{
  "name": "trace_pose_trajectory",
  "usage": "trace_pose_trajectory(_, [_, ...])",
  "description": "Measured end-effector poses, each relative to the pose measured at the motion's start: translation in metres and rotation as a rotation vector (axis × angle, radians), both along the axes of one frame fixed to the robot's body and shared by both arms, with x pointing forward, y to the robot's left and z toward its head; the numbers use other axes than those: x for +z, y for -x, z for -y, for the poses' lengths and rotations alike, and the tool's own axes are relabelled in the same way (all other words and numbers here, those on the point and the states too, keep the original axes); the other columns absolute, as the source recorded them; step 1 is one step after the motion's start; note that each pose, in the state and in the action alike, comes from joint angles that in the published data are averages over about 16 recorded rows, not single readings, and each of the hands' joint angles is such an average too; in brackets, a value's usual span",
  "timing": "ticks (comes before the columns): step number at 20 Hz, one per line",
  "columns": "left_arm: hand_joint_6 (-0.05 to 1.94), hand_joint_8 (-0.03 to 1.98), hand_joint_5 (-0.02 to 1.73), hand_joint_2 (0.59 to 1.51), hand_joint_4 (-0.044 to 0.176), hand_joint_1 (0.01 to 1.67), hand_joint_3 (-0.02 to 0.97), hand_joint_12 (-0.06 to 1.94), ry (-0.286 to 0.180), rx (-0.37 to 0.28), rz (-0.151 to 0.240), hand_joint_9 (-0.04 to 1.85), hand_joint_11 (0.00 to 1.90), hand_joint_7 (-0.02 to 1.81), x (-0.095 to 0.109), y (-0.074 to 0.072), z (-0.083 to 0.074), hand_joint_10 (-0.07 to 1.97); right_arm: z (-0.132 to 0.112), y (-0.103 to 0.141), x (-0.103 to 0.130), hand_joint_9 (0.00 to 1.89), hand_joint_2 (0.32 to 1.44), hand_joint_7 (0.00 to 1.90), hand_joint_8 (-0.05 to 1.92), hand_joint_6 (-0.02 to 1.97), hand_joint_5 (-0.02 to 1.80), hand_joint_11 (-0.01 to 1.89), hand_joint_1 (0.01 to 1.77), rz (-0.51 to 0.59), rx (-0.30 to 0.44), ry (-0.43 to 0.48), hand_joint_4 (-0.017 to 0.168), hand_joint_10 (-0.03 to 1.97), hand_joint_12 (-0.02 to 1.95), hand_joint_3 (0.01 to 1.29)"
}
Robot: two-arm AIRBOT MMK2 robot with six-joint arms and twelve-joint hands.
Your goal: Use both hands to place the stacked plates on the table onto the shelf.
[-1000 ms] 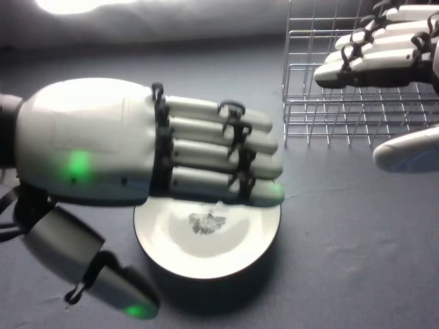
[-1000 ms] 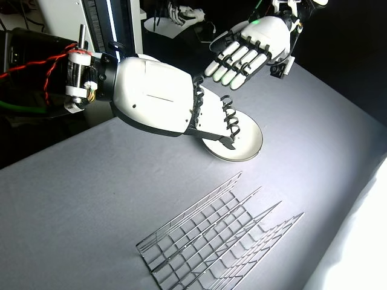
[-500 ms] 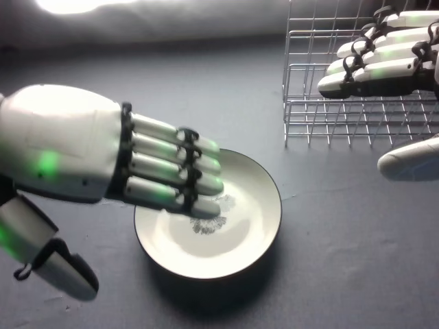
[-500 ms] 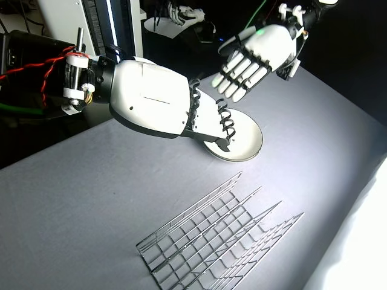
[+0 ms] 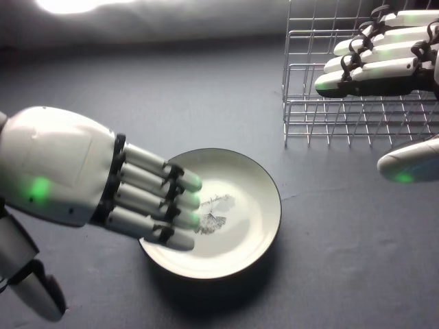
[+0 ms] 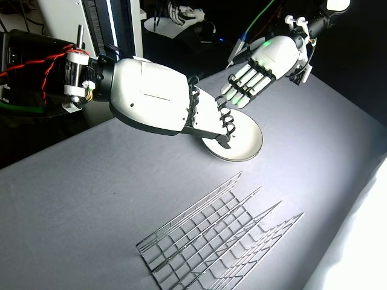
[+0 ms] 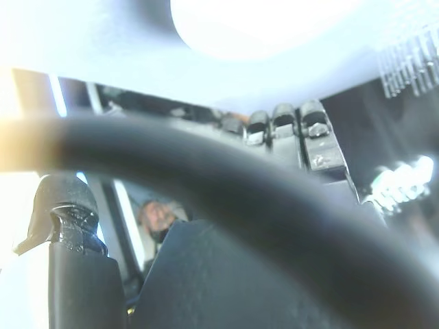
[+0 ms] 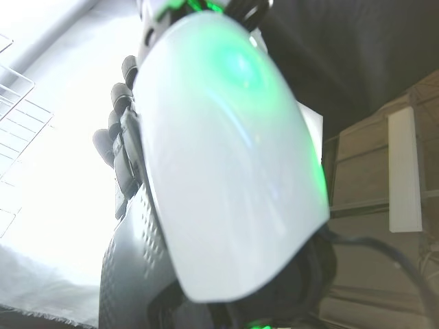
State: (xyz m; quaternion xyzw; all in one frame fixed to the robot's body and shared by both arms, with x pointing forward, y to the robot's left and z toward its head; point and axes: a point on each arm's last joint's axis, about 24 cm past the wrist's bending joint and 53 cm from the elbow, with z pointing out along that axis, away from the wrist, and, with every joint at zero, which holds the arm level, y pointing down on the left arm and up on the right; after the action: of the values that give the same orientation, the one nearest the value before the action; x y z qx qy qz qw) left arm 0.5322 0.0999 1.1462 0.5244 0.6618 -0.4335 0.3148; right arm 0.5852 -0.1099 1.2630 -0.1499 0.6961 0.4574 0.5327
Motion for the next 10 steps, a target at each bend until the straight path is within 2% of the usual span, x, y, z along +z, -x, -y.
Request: trace_pose_trajectory(10, [0.01, 0.01, 0.02, 1.073, 0.003, 0.02, 0.007, 0.02, -0.087, 0.012, 0.025, 0.02, 0.01, 0.02, -0.038, -0.018, -0.002, 0.00, 0.000, 0.002, -0.005, 0.18, 1.20, 0.22, 0.01, 0.01, 0.23, 0.02, 0.02, 0.002, 0.005, 0.016, -0.001, 0.00, 0.55, 0.01])
